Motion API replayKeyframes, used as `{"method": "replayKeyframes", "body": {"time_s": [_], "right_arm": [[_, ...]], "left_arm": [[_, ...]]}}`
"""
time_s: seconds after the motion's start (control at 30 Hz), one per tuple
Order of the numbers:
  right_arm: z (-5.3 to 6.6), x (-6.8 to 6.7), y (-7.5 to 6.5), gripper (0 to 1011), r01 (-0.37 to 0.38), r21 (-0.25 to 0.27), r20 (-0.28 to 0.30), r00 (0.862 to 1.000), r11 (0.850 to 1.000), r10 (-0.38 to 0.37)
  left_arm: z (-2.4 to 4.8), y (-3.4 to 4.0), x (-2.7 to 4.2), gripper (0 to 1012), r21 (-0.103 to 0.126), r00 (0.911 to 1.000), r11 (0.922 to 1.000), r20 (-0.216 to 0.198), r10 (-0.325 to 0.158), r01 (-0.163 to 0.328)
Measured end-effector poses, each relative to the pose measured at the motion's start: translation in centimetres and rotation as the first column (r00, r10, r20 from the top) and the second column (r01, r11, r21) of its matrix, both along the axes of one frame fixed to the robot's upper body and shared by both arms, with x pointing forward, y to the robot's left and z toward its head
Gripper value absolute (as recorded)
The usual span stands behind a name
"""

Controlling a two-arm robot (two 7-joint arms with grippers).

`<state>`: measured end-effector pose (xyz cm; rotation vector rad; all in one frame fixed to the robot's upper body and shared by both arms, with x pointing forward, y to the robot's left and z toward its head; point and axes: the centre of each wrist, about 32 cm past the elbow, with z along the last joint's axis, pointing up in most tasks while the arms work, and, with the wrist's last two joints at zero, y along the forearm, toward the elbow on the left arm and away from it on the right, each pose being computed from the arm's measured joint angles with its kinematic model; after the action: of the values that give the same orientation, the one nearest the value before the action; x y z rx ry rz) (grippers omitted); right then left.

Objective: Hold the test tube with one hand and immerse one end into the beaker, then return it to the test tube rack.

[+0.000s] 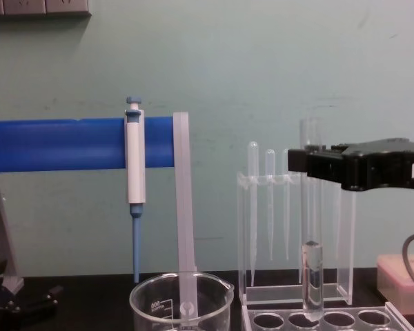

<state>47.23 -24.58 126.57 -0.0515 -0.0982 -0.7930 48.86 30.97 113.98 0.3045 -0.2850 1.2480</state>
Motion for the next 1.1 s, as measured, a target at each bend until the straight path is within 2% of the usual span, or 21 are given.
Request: {"method": "replayKeyframes", "body": {"time_s": [0.4,1.1], "right_arm": [[-1.2,0.7,0.7,224,0.003,-0.003,-0.021,1.0,1.0,-0.003],[-2.7,1.2,0.6,224,0.016,-0.003,-0.055,0.998,1.0,-0.016]], "left_arm": [[0.0,0.0,0.0,1000,0.0,1.0,1.0,0.0,0.0,0.0],[0.0,0.0,0.0,1000,0.0,1.0,1.0,0.0,0.0,0.0]]}}
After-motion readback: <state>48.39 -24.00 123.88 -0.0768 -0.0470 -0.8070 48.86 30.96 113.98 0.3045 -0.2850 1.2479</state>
